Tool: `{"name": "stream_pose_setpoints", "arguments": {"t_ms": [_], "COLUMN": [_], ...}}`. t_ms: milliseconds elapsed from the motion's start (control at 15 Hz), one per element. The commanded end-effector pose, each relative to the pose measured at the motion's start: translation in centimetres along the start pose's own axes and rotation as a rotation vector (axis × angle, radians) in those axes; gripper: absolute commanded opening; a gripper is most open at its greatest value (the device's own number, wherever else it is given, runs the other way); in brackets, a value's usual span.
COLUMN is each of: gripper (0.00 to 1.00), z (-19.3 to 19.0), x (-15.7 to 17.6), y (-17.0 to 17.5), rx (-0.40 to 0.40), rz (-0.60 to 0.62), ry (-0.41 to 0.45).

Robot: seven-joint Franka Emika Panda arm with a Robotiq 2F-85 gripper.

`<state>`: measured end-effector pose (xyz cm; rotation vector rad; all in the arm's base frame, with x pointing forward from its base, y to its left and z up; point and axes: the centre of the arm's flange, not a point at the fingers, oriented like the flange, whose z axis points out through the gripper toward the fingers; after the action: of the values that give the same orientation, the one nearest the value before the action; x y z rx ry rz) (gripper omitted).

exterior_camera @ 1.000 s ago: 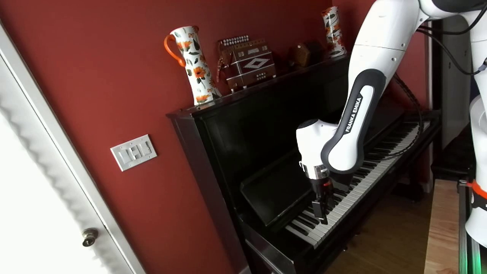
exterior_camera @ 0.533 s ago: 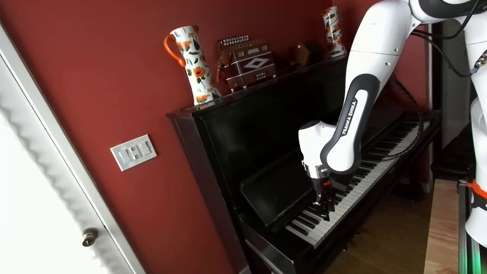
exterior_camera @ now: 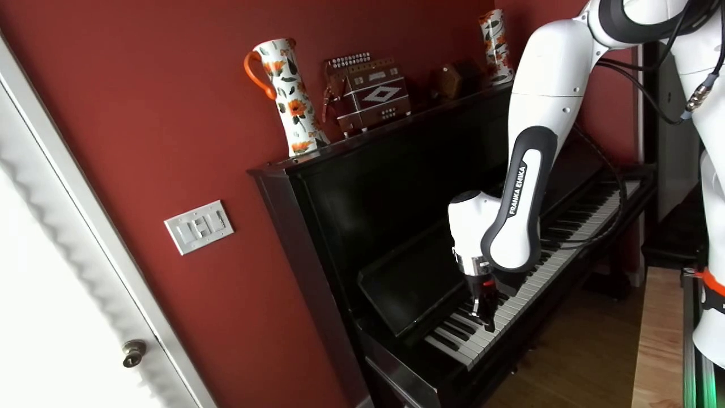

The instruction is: Press a white key on the left part of the piano

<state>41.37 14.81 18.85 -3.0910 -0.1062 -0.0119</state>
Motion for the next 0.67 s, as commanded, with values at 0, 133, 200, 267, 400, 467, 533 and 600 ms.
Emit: {"name": "stream_pose_setpoints", "arguments": {"t_ms": [0, 133, 200, 267, 400, 467, 533, 600], "gripper": [0.00, 0.00, 0.00, 0.00, 0.00, 0.00, 0.00, 0.00], "z": [1.7, 2.1, 2.3, 2.5, 2.8, 3.0, 3.1, 3.2], "x": [0.2, 0.3, 0.4, 0.5, 0.6, 0.7, 0.9, 0.9], "y": [0.1, 0.3, 0.3, 0.4, 0.4, 0.3, 0.3, 0.2], "rx": [-0.020, -0.033, -0.032, -0.035, -0.034, -0.029, -0.027, -0.027], "rz": [0.022, 0.033, 0.038, 0.043, 0.048, 0.052, 0.053, 0.053], "ry": [0.022, 0.031, 0.035, 0.037, 0.047, 0.050, 0.054, 0.056]}}
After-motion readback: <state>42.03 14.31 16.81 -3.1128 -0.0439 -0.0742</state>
